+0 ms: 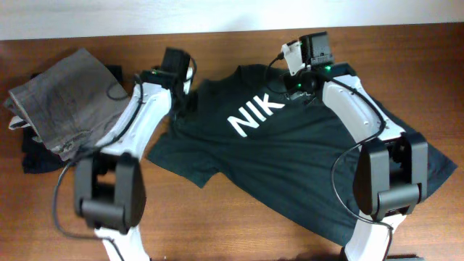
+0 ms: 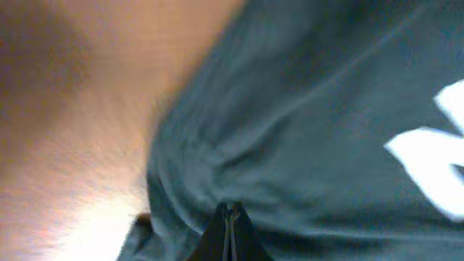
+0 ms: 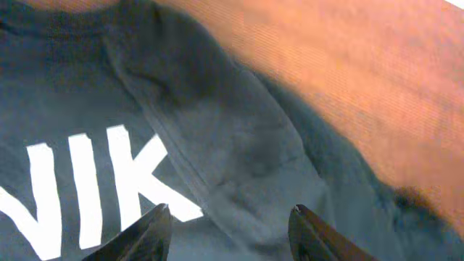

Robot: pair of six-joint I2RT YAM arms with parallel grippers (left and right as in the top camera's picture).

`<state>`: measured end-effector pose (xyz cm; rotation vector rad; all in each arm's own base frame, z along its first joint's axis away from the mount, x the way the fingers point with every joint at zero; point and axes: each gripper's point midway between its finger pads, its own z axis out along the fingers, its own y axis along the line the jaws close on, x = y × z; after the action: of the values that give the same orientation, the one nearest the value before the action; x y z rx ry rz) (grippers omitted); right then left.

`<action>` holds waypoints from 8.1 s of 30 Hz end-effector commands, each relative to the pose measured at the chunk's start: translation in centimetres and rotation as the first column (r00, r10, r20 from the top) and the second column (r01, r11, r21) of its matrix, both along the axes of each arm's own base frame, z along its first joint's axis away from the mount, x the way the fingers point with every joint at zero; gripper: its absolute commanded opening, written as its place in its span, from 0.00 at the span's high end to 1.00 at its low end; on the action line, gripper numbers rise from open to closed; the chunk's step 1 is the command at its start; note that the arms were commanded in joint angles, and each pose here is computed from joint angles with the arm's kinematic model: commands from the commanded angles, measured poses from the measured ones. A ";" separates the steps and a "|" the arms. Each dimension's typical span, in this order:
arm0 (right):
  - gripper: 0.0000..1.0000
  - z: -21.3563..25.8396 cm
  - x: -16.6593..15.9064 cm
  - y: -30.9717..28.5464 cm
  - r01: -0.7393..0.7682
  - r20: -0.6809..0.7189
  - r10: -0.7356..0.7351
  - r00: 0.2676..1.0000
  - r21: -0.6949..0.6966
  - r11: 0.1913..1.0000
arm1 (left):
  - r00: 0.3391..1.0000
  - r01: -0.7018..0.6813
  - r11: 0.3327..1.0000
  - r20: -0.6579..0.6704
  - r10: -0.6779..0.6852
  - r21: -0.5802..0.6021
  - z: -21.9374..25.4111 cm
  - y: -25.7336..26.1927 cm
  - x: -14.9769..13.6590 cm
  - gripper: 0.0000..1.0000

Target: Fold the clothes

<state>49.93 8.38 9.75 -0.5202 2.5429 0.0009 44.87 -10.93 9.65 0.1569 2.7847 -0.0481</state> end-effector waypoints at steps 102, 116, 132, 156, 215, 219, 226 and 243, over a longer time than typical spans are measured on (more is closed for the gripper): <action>0.61 -8.2 -2.7 -9.0 0.951 -0.581 -0.790 0.198 0.310 0.011 | 1.000 0.029 0.999 0.006 -0.029 -0.030 -7.5 -2.6 2.7 0.99; 0.96 -6.8 -0.2 -8.7 0.902 -0.528 -0.783 0.329 0.422 0.095 | 1.000 0.030 0.999 0.006 -0.029 -0.030 -7.5 -2.6 2.7 0.99; 0.96 1.0 6.5 -10.9 0.738 -0.222 -0.824 0.521 0.602 0.305 | 1.000 0.029 0.999 -0.009 -0.029 -0.027 -7.6 -2.5 2.3 0.99; 0.96 -1.4 16.4 -13.0 0.408 0.254 -0.754 0.606 0.715 0.568 | 0.998 0.029 0.999 -0.056 -0.030 -0.019 -8.0 -2.2 1.3 1.00; 0.96 -9.0 6.9 -0.4 0.643 -0.325 -0.566 0.758 0.228 0.731 | 0.994 0.063 0.991 -0.083 -0.073 -0.122 -13.0 -4.6 2.0 1.00; 0.96 -9.4 7.7 0.2 0.629 -0.317 -0.550 0.772 0.263 0.732 | 0.994 0.063 0.991 -0.083 -0.073 -0.122 -13.0 -4.6 2.0 1.00; 0.96 -9.8 8.8 1.5 0.619 -0.295 -0.546 0.784 0.307 0.723 | 0.994 0.063 0.991 -0.083 -0.073 -0.121 -13.0 -4.6 2.0 1.00; 0.94 -6.1 13.2 5.9 0.499 -0.145 -0.500 0.854 0.502 0.707 | 0.994 0.062 0.991 -0.086 -0.073 -0.121 -13.0 -4.6 1.9 1.00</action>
<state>63.01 13.87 2.65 0.3930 2.4611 0.4409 48.28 -15.29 0.32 0.2225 2.7691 -0.2335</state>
